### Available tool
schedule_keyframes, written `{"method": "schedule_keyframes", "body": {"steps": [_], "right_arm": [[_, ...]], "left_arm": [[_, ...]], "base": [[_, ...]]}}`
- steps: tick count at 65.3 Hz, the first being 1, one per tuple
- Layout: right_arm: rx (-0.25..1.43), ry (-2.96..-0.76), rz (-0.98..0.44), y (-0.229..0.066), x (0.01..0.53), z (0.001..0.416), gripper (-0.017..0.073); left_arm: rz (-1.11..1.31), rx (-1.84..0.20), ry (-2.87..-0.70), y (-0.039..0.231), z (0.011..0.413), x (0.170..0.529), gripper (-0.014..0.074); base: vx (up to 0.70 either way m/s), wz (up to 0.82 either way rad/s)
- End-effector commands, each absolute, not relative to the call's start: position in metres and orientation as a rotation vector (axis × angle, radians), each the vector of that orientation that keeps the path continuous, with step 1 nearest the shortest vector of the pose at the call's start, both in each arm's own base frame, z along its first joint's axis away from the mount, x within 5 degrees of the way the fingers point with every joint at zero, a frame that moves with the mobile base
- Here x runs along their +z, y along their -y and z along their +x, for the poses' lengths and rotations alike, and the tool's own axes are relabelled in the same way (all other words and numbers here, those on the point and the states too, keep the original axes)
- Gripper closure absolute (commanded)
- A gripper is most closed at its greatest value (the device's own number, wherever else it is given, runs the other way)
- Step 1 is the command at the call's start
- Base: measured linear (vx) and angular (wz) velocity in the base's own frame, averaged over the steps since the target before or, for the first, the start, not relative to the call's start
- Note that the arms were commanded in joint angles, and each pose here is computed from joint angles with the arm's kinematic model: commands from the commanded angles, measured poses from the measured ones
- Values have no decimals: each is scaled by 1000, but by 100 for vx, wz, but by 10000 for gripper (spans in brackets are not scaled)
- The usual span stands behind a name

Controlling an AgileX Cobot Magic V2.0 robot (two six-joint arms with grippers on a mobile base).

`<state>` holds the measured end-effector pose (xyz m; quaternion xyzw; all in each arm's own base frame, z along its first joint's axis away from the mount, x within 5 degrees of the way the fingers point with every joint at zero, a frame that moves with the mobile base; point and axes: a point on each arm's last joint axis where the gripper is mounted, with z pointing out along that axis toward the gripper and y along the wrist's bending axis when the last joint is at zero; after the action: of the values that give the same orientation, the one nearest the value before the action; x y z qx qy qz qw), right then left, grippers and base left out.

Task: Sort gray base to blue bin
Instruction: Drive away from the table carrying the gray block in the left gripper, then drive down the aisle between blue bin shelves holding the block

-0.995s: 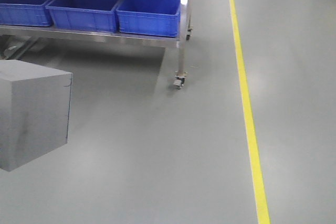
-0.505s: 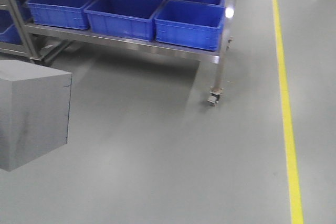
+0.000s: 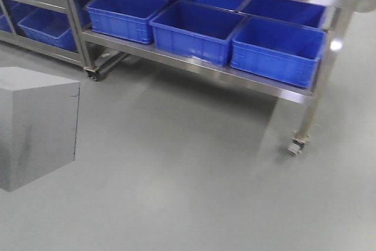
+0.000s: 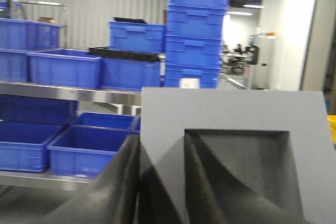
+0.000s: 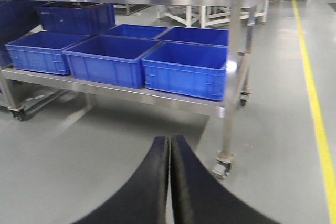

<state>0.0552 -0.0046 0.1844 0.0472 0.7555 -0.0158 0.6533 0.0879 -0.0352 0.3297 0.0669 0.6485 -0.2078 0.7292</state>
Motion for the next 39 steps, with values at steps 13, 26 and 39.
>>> {"method": "schedule_keyframes", "body": {"steps": [13, 26, 39], "right_arm": [[-50, -1640, 92, 5, 191, 56, 564], [-50, -1640, 92, 5, 191, 56, 564], [-50, -1640, 92, 5, 191, 56, 564]], "left_arm": [[128, -490, -1297, 34, 84, 349, 600], [128, -490, -1297, 34, 84, 349, 600], [128, -490, -1297, 34, 84, 349, 600]], "base": [[39, 34], [39, 42], [38, 52]]}}
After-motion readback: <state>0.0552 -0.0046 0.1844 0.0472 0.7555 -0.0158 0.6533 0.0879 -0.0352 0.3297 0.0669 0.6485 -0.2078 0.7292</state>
